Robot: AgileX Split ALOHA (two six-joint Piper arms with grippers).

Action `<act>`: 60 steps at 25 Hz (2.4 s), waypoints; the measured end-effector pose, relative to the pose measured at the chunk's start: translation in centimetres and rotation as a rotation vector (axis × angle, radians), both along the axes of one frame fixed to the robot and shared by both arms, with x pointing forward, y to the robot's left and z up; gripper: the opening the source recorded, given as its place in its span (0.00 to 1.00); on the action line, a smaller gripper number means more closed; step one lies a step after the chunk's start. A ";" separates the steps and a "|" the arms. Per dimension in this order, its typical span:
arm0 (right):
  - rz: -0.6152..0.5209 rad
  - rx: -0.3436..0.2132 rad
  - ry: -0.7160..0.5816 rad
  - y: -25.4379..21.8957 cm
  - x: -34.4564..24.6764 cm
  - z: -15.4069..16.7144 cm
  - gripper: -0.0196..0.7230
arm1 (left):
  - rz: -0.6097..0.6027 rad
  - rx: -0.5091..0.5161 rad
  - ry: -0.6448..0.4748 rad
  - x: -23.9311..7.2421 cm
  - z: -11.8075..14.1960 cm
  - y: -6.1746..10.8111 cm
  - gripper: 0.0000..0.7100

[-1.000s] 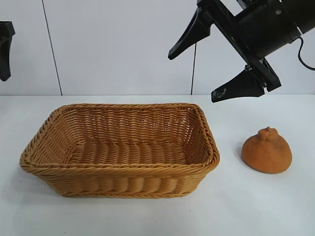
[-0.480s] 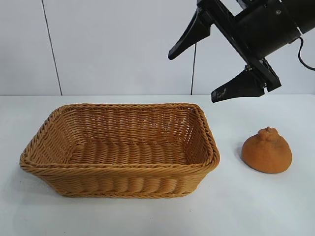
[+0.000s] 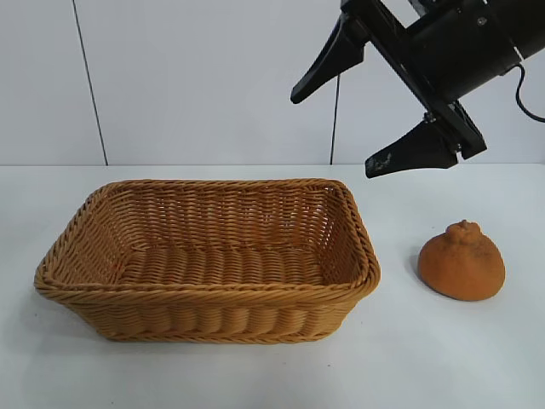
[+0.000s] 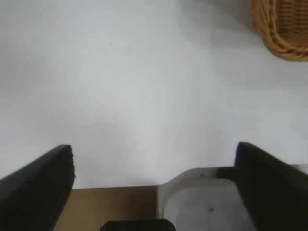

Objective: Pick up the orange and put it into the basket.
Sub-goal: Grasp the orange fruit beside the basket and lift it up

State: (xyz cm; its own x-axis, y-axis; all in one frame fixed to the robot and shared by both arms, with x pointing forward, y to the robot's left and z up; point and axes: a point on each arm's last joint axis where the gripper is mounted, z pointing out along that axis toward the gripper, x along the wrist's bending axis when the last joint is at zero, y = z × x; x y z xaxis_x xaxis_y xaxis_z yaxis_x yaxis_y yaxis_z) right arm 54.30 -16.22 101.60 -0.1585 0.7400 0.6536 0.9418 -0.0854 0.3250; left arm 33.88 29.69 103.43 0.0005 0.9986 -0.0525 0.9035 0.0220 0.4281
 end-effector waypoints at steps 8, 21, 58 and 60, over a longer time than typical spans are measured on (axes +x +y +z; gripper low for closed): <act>0.051 -0.045 -0.067 0.1 0.8 1.8 0.96 | 0.000 -0.001 -0.323 -5.2 1.5 0.0 0.90; -0.016 -0.454 -0.078 -3.7 2.5 4.0 0.96 | 0.000 -0.022 -0.660 -10.6 1.9 -0.1 0.90; -0.079 -0.560 0.366 -10.3 7.4 -11.7 0.09 | -0.001 -0.025 -0.660 -10.6 1.9 -0.1 0.90; -0.073 -0.560 0.339 -10.3 7.3 -10.7 0.09 | -0.001 -0.025 -0.660 -10.6 1.9 -0.1 0.90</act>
State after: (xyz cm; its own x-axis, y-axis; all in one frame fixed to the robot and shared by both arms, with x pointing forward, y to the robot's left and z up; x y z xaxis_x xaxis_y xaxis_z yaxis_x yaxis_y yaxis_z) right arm 61.60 -26.53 90.90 0.0522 0.9838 0.1715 0.9980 -0.0575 0.0255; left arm 23.27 29.58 105.31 0.0411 0.9971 -0.0639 0.4512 0.0385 0.8916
